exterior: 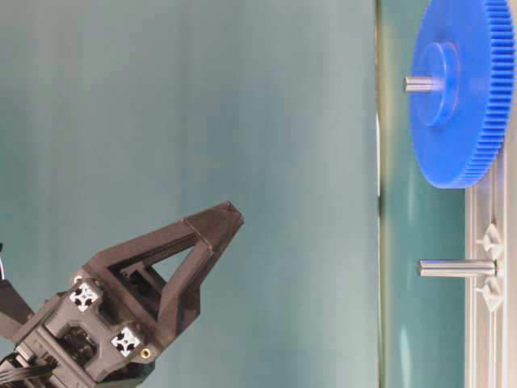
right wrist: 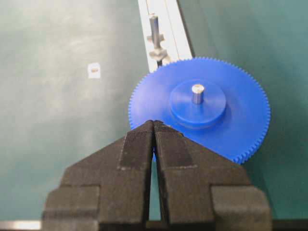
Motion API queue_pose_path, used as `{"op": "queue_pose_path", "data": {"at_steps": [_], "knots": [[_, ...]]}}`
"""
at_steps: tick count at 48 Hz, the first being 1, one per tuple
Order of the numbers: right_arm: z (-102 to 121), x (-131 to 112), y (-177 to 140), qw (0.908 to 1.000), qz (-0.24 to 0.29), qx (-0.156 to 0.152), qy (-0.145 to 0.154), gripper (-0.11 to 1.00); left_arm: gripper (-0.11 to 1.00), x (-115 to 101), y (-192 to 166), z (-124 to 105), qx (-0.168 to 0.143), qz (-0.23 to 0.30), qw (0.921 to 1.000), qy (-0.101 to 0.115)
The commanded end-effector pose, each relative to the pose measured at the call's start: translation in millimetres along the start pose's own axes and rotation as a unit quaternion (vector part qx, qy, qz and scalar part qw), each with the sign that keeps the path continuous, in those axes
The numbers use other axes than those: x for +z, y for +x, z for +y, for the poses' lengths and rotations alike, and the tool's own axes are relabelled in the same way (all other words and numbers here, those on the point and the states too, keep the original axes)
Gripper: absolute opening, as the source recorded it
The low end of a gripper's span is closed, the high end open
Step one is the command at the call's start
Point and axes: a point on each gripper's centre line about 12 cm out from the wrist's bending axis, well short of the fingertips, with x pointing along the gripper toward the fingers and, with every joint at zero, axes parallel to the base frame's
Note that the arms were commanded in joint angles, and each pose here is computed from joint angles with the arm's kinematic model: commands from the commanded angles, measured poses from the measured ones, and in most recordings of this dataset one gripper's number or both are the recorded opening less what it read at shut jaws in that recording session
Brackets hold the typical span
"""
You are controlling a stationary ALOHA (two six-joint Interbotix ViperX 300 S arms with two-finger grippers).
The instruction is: Insert the large gear onto the shaft.
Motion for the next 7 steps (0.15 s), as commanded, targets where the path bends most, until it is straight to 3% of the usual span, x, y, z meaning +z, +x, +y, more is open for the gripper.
{"op": "queue_pose_path", "data": {"at_steps": [1, 7], "knots": [[0.4, 5.5, 0.6, 1.0, -0.006, 0.0, 0.006, 0.07, 0.83, 11.4, -6.3, -1.1, -0.001, -0.021, 0.9998, 0.002], [0.3, 4.2, 0.7, 1.0, -0.005, 0.0, 0.006, 0.07, 0.83, 11.6, -6.3, -1.7, -0.002, -0.021, 0.9998, 0.003]]}}
